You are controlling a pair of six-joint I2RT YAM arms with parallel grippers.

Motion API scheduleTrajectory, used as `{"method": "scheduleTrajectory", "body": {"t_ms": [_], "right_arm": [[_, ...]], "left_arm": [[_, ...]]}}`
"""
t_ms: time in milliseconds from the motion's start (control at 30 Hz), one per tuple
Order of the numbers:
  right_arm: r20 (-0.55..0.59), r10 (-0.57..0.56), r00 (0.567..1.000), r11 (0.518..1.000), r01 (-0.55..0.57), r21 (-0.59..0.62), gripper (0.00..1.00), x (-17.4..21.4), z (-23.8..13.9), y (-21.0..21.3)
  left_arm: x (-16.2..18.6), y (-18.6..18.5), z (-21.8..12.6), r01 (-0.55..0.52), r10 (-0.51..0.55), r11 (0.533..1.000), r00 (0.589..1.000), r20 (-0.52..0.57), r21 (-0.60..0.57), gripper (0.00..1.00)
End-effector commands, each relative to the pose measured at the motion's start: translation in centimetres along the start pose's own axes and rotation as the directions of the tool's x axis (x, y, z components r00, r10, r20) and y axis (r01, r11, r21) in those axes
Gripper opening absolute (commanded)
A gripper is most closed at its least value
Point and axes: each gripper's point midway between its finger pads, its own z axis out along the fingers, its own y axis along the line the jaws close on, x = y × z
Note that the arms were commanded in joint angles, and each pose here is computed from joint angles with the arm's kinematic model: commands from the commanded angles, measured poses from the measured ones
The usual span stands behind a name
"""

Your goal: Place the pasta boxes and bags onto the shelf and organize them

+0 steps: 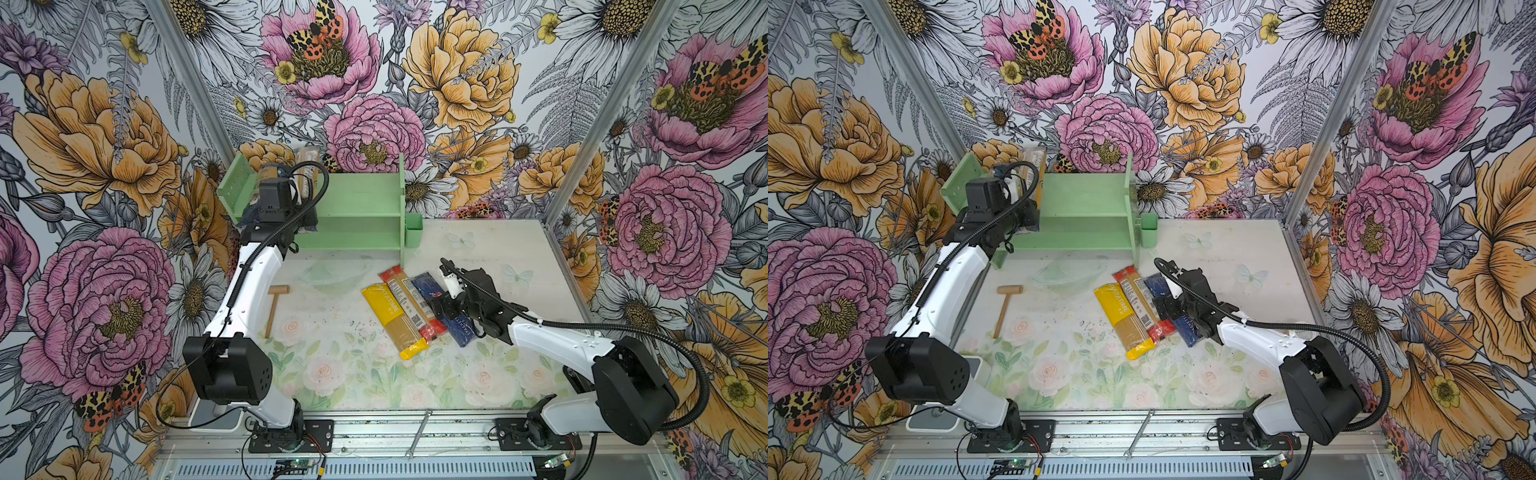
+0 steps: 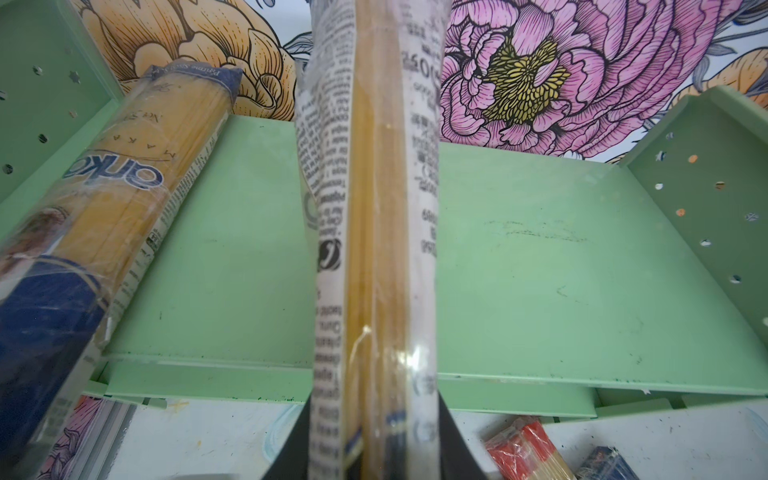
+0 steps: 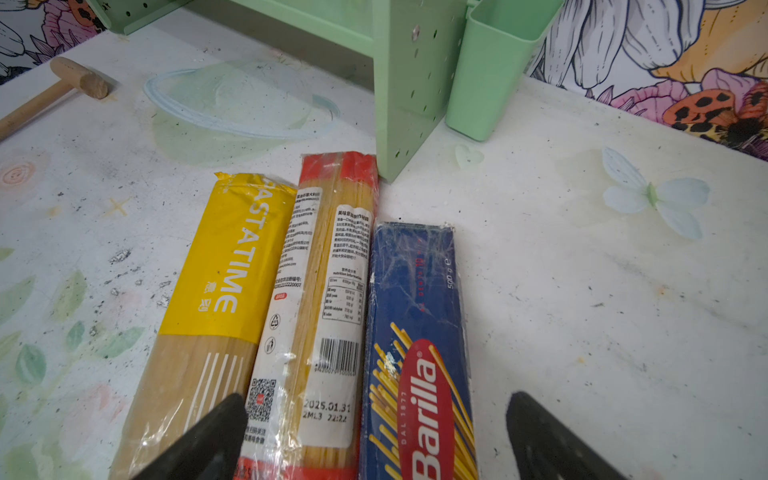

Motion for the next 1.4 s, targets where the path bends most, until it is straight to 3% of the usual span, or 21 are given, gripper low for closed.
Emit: {"method": "scheduleTrajectory", "body": {"t_ms": [0,267,933,1367], "right_arm": [[0.023,-0.004,1.0,1.0,0.003,0.011,0.99,-0.5,-0.4,0.0],[0.018,-0.011,1.0,1.0,0.011,0.017,0.99,-0.3,-0.4,-0.1],[0.004,-0.026,1.0,1.0,0.026,0.018,0.99,0.2,-0.5,-0.1],[0.001,-0.026,1.0,0.999,0.026,0.033,0.99,0.8,-0.9,-0.4]], "left_arm": [[-8.8,-1.6,-3.1,0.002,-0.022,0.997,0.958,0.286,0.072,0.0],[-9.9,-2.2,-2.1,-0.007,-0.024,0.995,0.955,0.296,0.1,0.0],[-8.2,-3.0,1.3,0.013,-0.045,0.99,0.972,0.23,0.142,0.0],[-7.0,-2.3,2.2,0.026,-0.048,0.994,0.979,0.2,0.11,0.02]]}}
